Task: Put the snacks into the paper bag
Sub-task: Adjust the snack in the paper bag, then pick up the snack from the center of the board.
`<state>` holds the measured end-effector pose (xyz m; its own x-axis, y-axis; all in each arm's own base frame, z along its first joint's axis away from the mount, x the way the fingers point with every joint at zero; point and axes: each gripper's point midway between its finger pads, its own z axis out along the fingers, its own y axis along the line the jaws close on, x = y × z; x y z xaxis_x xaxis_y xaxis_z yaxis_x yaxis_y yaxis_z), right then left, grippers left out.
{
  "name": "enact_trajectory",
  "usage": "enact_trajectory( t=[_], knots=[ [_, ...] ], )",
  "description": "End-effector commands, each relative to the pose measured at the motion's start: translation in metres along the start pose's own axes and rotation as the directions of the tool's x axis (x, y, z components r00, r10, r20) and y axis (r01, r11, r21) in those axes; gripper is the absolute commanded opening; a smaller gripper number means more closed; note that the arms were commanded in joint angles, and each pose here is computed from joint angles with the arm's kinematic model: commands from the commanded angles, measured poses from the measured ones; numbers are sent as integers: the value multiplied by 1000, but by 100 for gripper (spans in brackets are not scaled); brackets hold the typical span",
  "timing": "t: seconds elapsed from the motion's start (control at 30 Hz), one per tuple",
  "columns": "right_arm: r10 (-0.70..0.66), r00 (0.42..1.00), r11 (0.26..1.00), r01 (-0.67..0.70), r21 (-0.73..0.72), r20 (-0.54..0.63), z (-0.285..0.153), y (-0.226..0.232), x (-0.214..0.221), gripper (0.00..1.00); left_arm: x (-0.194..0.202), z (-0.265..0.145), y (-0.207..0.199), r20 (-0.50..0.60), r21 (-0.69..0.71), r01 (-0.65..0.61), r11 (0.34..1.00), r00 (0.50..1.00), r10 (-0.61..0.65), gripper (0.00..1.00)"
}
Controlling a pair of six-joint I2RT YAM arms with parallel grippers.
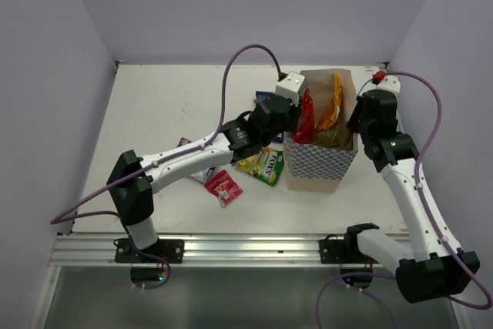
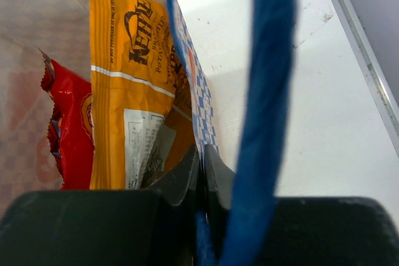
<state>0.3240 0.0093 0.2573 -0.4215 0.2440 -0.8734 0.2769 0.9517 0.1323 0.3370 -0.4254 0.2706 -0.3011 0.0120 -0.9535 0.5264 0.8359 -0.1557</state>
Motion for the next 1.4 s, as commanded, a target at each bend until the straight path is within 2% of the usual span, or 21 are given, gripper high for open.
enact_trajectory(
  t=[0.0,0.07,0.1,0.17,0.2,0.33,0.43,0.57,0.8,0.93,1.07,1.2,1.37],
  knots=[
    [13,1000,1000,-13,18,19,-12,-6,-8,11,-58,-28,-5,136,42,68,997,988,-73,32],
    [11,1000,1000,-12,18,25,-15,-7,-10,15,-63,-32,-2,147,41,70,997,986,-75,43],
    [13,1000,1000,-13,16,29,-16,-7,-12,17,-71,-38,-2,162,46,74,996,984,-80,54],
    [16,999,1000,-16,8,34,-20,-6,-15,24,-69,-44,-1,139,47,54,997,988,-60,64],
    [15,999,1000,-15,3,33,-22,-5,-16,28,-75,-51,1,146,54,52,997,987,-59,73],
    [20,998,1000,-20,-5,57,-31,-6,-23,45,-93,-74,0,169,92,41,995,984,-56,90],
    [25,998,1000,-24,-18,66,-37,-6,-26,52,-103,-89,2,175,119,35,992,983,-55,99],
    [29,996,999,-26,-38,85,-49,-5,-34,76,-112,-107,13,160,156,47,987,984,-72,100],
    [56,987,995,-42,-95,154,-81,-6,-51,93,-125,-135,69,205,46,83,995,974,-91,100],
    [64,978,990,-37,-137,199,-98,-5,-58,98,-111,-138,100,173,-8,118,993,978,-114,100],
    [69,968,988,-34,-150,239,-111,-9,-61,99,-85,-136,135,124,-53,180,982,977,-172,100],
    [76,960,985,-31,-167,269,-120,-11,-60,98,-38,-134,177,37,-155,200,967,980,-197,100],
    [82,958,978,-25,-207,273,-122,-7,-55,98,22,-138,210,-73,-226,262,938,956,-284,100]
  ],
)
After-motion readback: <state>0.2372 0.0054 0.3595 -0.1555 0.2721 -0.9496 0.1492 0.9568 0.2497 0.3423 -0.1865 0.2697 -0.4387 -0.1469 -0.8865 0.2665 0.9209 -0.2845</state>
